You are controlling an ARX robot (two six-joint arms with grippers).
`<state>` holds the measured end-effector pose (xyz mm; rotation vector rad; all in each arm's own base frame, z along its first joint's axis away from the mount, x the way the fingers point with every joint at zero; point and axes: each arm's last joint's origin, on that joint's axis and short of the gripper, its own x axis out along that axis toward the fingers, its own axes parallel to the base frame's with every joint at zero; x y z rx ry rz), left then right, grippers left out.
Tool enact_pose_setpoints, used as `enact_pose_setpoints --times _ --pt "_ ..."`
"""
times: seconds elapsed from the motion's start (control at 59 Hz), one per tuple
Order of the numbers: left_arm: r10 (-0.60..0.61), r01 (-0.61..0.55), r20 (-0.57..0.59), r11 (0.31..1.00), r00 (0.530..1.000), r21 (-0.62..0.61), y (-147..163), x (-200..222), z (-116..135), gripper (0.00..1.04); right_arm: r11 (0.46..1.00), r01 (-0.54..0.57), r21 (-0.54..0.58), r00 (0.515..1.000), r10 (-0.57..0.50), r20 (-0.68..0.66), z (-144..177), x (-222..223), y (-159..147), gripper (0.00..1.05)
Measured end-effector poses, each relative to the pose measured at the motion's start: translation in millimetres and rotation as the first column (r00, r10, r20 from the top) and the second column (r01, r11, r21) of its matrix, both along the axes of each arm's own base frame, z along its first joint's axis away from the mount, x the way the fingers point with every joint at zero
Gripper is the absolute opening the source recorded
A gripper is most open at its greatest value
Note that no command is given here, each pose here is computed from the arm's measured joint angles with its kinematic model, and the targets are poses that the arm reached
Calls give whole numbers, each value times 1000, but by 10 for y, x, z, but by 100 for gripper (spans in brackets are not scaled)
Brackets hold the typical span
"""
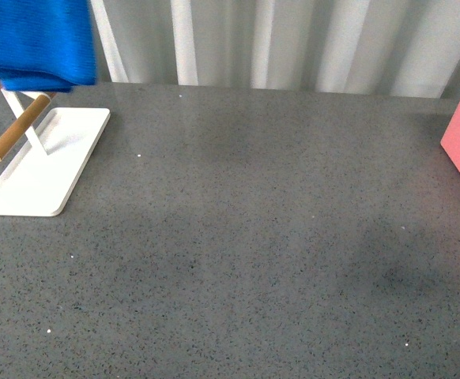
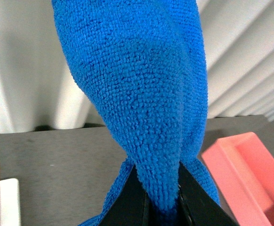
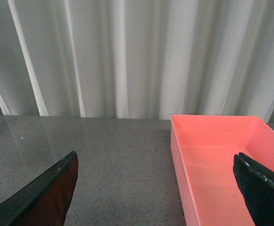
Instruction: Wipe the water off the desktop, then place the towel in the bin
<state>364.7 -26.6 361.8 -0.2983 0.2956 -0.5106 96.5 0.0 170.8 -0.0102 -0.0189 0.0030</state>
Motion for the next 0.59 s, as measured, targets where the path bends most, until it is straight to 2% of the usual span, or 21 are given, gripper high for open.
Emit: enact_pose_setpoints --times 0.17,0.407,0.594 --pt "-112 112 4 991 994 -67 -305 -92 -293 5 1000 0 0 1000 0 0 0 0 0 98" --pt "-181 175 -69 981 981 -80 -769 -184 -991 5 1000 0 0 1000 0 0 0 0 0 98" --pt "-247 240 -64 965 967 -107 -1024 -273 -1202 5 1000 0 0 1000 0 0 0 0 0 98"
